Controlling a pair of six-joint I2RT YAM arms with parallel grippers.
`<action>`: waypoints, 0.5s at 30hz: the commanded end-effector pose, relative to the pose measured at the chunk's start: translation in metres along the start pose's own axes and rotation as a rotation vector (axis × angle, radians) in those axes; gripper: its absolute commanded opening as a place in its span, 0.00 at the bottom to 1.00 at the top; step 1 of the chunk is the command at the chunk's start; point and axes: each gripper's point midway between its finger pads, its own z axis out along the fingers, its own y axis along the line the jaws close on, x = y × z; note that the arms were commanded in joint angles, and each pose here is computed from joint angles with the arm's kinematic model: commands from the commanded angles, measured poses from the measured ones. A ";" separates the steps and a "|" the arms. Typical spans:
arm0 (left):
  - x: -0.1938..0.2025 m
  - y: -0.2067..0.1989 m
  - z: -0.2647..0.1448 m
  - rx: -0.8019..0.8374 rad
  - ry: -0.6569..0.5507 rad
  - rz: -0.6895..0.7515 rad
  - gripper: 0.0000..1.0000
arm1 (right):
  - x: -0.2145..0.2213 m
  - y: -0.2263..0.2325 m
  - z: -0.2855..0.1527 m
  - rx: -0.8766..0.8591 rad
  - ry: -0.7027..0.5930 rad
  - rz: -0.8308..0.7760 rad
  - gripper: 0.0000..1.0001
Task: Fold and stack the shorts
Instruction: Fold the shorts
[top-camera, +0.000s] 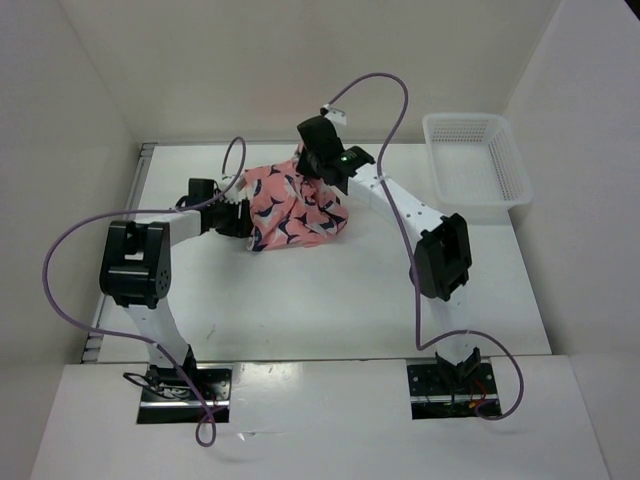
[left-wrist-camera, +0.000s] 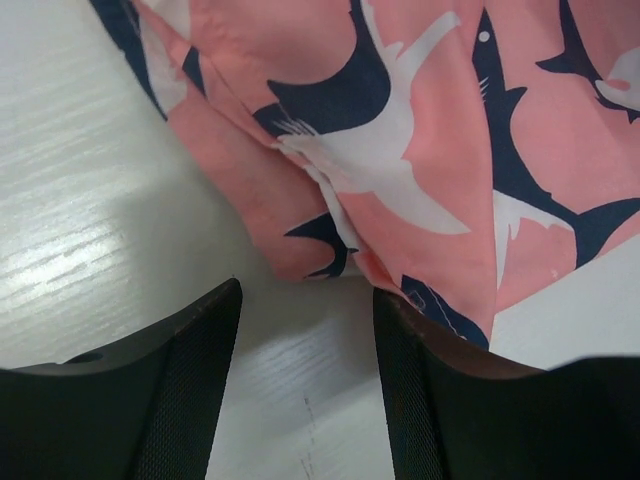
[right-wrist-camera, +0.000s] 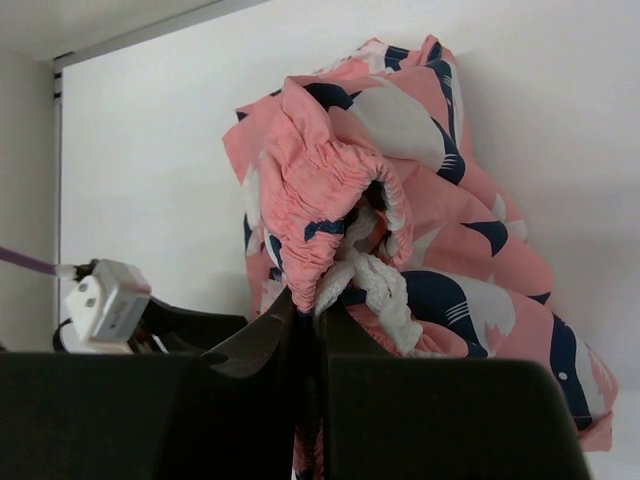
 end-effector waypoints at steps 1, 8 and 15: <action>-0.006 0.002 0.011 0.015 -0.019 0.020 0.63 | -0.009 0.042 -0.007 -0.087 -0.024 -0.009 0.00; -0.001 0.004 0.016 0.016 -0.009 0.015 0.63 | 0.021 0.083 0.003 -0.139 0.019 -0.025 0.00; -0.005 0.004 0.016 0.015 -0.017 0.020 0.63 | 0.042 0.099 0.017 -0.168 0.058 -0.020 0.00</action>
